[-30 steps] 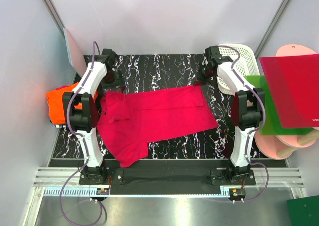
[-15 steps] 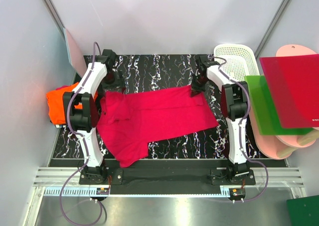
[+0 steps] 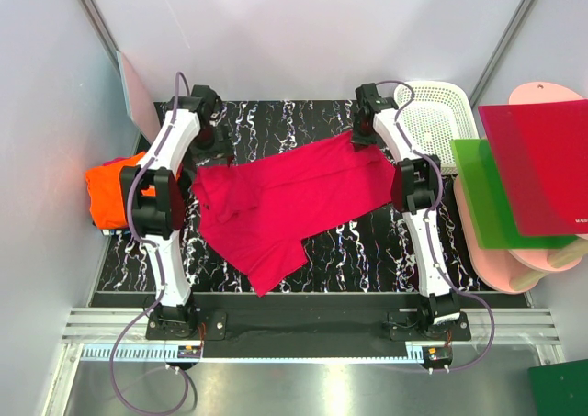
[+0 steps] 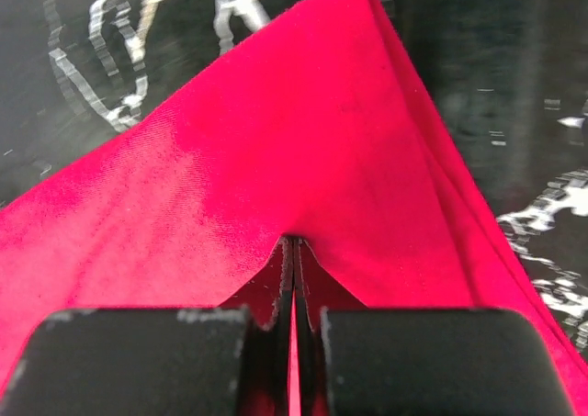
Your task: Fold and stack the t-shirts
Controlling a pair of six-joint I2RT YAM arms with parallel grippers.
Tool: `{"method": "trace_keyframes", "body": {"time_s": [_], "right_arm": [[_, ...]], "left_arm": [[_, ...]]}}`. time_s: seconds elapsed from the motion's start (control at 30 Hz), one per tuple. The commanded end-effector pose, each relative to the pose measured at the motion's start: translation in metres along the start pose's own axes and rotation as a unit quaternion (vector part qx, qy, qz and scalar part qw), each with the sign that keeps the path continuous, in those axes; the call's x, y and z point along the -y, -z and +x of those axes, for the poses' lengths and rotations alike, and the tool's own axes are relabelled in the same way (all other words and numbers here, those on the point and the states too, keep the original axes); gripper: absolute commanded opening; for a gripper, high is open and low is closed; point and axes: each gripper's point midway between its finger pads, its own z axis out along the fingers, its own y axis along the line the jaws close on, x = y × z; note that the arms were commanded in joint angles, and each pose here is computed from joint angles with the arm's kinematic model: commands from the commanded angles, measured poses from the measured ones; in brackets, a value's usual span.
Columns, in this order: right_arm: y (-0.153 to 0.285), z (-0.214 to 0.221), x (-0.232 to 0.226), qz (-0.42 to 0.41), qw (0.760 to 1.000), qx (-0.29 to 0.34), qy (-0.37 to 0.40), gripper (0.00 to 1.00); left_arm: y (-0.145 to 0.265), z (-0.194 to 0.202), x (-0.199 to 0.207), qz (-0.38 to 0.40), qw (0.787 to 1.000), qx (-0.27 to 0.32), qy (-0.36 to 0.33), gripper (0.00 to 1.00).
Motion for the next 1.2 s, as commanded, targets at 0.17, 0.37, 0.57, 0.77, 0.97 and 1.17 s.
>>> {"method": "trace_keyframes", "body": {"time_s": [0.17,0.37,0.57,0.77,0.97,1.17], "right_arm": [[0.001,0.01,0.068,0.115,0.993,-0.017,-0.029,0.0],[0.036,-0.004,0.051,0.075,0.996,0.0,-0.045,0.0],[0.102,-0.046,0.019,-0.001,0.996,0.068,-0.055,0.01],[0.154,-0.061,-0.006,-0.076,0.991,0.099,-0.054,0.03],[0.167,-0.034,-0.013,-0.109,0.991,0.063,-0.037,0.07],[0.176,-0.003,-0.018,-0.148,0.988,0.036,-0.03,0.57]], "left_arm": [[-0.049,0.029,0.027,0.035,0.994,-0.1,-0.013,0.24],[-0.094,0.036,0.045,0.038,0.989,-0.144,-0.021,0.0],[-0.12,0.036,0.032,-0.022,0.987,-0.16,-0.015,0.0],[-0.109,-0.025,0.03,-0.038,0.997,-0.066,0.008,0.0],[-0.1,-0.086,0.015,-0.02,0.998,0.025,0.059,0.0],[-0.084,-0.121,0.001,0.022,0.994,0.072,0.084,0.0]]}}
